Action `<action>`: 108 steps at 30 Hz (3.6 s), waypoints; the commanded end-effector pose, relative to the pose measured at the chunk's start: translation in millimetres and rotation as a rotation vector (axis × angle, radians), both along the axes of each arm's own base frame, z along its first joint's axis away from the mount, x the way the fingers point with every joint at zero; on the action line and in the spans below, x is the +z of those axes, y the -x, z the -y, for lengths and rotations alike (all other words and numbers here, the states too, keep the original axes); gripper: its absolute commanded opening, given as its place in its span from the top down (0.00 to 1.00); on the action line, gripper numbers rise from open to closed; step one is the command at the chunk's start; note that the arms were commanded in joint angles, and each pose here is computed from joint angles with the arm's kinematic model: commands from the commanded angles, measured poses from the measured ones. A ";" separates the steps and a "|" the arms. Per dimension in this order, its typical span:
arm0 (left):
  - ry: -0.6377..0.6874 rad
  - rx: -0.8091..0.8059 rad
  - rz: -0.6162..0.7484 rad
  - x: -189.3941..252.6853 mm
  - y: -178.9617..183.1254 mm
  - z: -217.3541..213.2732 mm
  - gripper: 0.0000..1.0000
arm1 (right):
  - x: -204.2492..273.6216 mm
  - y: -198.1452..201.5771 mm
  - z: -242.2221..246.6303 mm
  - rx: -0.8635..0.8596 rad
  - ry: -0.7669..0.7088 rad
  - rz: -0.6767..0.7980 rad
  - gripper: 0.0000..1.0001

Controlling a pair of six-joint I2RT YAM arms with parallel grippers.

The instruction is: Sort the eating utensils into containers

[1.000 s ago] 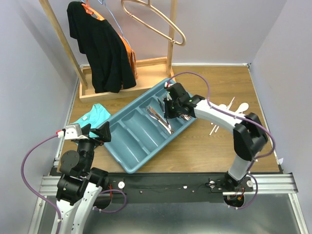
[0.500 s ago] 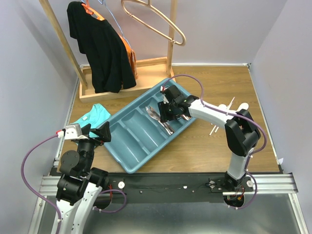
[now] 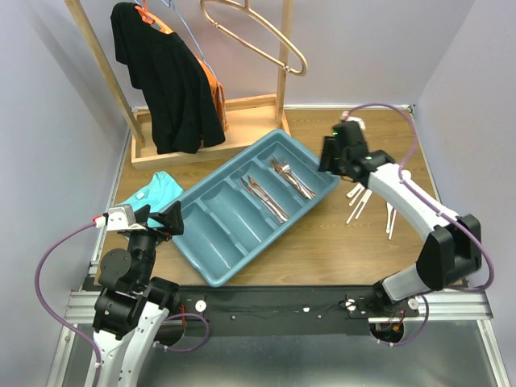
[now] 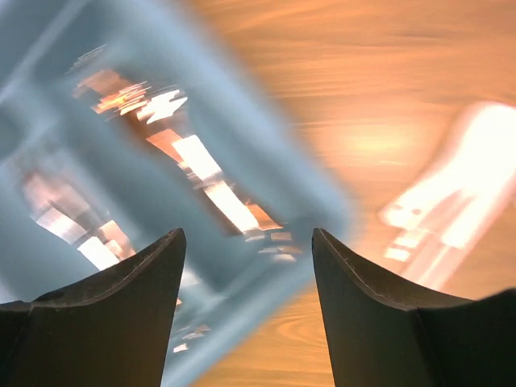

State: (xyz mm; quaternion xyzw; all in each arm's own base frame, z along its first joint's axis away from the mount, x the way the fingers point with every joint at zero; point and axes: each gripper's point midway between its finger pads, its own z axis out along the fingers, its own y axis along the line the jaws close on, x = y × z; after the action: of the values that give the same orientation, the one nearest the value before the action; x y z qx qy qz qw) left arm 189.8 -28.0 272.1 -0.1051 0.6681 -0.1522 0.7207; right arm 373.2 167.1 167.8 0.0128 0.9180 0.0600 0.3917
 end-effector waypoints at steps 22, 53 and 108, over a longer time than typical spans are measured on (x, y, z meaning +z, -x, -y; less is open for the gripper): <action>-0.003 -0.009 0.031 5.7 4.3 0.0 0.01 | -133.7 81.2 231.6 -0.733 -0.116 -0.317 0.34; -0.003 -0.015 0.028 5.1 3.5 1.5 0.01 | -149.9 99.0 214.5 -0.635 -0.165 -0.367 0.91; -0.024 -0.026 -0.025 -3.9 -5.7 6.2 0.01 | -30.6 80.0 -238.5 0.514 0.016 -0.039 0.23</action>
State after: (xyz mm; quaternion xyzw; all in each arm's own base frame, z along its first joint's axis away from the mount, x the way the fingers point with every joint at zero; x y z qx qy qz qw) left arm 194.2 -29.8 267.0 -0.1031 0.6791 -0.1483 0.7115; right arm 268.5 425.7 69.8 -0.2507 0.9184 0.1823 0.2458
